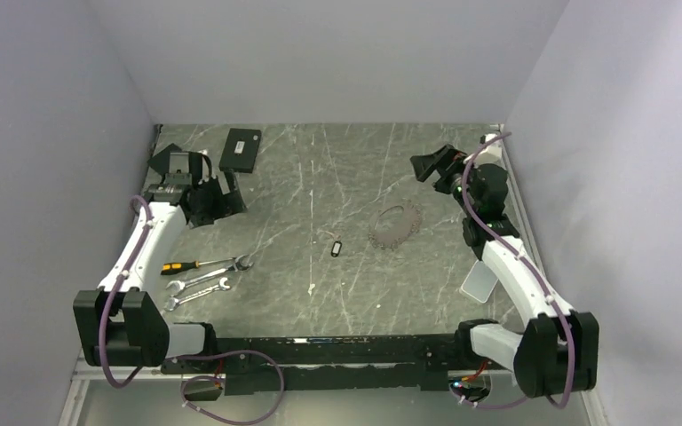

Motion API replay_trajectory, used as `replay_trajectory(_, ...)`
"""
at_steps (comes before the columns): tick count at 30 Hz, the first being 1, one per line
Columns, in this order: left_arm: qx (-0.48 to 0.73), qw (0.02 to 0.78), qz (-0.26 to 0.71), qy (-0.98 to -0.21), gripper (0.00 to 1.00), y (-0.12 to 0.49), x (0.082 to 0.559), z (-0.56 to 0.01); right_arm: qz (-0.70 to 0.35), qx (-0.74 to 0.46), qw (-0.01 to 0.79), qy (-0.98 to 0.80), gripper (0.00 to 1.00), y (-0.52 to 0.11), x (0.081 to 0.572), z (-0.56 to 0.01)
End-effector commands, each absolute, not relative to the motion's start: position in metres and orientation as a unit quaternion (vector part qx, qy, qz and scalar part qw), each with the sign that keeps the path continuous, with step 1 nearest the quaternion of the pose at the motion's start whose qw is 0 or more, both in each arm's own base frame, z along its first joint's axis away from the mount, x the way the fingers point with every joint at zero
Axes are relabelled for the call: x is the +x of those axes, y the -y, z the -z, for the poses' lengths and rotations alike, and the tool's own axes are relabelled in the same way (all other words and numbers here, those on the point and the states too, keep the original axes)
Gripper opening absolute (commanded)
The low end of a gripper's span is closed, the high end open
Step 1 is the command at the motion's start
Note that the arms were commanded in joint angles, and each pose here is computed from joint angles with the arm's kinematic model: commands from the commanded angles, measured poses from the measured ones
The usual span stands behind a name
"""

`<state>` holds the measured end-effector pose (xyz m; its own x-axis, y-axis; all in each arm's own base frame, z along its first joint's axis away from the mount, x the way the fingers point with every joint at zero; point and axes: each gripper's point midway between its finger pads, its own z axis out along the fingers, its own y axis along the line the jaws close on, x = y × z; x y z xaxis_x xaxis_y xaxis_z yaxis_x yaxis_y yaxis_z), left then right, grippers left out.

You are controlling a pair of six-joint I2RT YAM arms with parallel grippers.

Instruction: Put the keys on the keyring

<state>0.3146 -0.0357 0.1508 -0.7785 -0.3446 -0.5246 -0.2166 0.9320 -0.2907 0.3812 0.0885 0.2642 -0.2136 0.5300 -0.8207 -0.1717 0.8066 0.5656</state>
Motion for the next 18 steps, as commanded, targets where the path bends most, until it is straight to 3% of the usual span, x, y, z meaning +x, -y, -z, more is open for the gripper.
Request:
replay_trajectory(1,-0.074,0.316,0.116,-0.939,0.99,0.057,0.318,-0.164,-0.321,0.105,0.591,-0.732,1.00,-0.114,0.392,-0.265)
replay_trajectory(8,-0.013,0.318,0.138,-0.938,0.93,0.084,0.317,-0.165,-0.206,0.016,0.497,-0.843,1.00,-0.166,0.383,-0.187)
replay_trajectory(18,0.037,0.335,0.170,-0.926,0.87,0.105,0.309,-0.178,-0.195,-0.011,0.392,-0.899,0.93,-0.211,0.363,-0.132)
